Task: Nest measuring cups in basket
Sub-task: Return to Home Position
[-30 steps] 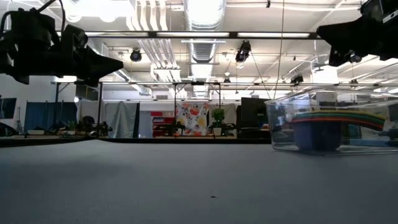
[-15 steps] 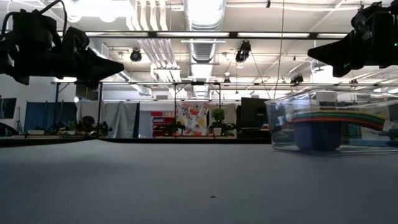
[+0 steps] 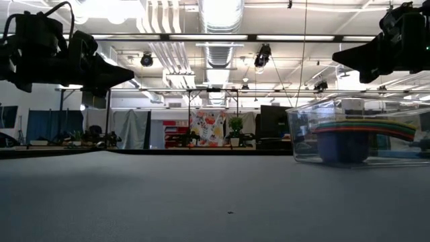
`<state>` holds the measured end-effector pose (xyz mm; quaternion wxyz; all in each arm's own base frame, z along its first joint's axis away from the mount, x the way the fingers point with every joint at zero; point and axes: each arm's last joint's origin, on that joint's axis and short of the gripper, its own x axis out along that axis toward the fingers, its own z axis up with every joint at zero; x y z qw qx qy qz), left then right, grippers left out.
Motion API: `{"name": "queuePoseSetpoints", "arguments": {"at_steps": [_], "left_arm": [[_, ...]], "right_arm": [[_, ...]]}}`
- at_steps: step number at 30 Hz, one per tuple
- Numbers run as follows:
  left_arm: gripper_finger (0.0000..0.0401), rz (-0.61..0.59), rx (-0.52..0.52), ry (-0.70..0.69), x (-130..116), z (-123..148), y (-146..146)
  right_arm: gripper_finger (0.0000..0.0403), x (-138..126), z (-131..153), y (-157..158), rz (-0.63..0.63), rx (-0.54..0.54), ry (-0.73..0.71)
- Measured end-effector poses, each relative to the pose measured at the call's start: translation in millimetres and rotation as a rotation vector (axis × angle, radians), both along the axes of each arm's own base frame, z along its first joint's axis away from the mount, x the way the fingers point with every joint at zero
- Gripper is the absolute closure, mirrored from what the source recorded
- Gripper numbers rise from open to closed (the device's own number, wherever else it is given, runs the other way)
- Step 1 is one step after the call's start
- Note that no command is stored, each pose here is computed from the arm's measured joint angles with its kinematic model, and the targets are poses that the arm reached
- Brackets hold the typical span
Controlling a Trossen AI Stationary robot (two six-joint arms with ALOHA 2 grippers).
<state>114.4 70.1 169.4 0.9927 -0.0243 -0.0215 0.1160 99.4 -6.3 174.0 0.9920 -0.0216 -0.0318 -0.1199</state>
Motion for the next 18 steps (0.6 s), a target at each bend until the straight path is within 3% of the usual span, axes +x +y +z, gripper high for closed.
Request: {"name": "queuePoseSetpoints", "arguments": {"at_steps": [18], "left_arm": [[0.0365,0.000,-0.014,0.020,1.2,-2.9,0.9]], "right_arm": [[0.0394,0.0,-0.3,0.0,0.000,0.000,0.001]]}}
